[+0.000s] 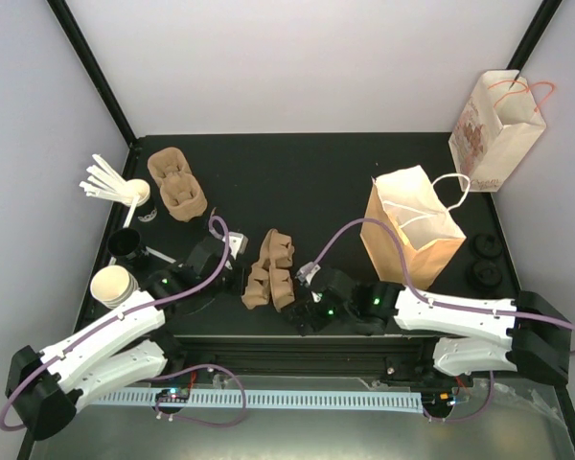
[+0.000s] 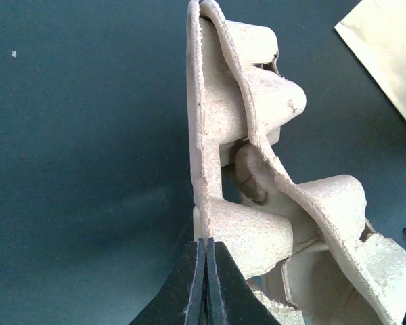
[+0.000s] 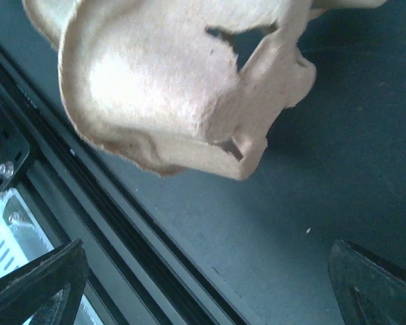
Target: Pack the takeout coffee
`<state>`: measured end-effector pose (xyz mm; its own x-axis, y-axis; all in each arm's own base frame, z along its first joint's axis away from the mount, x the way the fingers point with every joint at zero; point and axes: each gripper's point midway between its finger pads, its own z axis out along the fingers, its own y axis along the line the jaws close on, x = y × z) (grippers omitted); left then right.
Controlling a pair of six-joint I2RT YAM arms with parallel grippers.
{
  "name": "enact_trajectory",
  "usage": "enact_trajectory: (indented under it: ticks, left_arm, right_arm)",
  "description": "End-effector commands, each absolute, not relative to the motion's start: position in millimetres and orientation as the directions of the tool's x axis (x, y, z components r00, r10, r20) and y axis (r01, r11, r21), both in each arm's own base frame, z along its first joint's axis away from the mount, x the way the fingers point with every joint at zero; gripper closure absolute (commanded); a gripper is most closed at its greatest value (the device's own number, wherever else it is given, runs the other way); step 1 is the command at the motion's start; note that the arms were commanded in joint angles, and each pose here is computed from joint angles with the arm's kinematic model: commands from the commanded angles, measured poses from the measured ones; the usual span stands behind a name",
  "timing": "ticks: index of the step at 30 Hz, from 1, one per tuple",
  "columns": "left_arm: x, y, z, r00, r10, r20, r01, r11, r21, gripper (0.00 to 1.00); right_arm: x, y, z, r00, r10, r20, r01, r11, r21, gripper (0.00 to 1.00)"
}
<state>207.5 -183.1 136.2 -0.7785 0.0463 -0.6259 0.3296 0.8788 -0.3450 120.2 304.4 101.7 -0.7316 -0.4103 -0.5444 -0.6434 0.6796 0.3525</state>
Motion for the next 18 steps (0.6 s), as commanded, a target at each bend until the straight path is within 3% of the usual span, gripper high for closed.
enact_trajectory:
  ticks: [1,7,15,18]
  left_arm:
    - [218,-182,158,-0.714,0.08,-0.696,0.367,0.889,-0.273,0.98]
    - [211,-186,152,-0.712,0.123,-0.691,0.394,0.884,-0.25,0.98]
    - [203,-196,145,-0.714,0.141,-0.686,0.422,0.868,-0.261,0.98]
    - [201,-196,141,-0.722,0.131,-0.68,0.413,0.869,-0.272,0.98]
  right_arm:
    - [148,304,131,-0.753,-0.299,-0.586,-0.584,0.715,0.385,0.0]
    - [190,303,156,-0.797,-0.163,-0.582,-0.491,0.736,0.466,0.01]
    - [251,318,145,-0.852,-0.074,-0.518,-0.303,0.876,0.375,0.01]
    - [265,321,133,-0.868,-0.027,-0.496,-0.228,0.909,0.349,0.06]
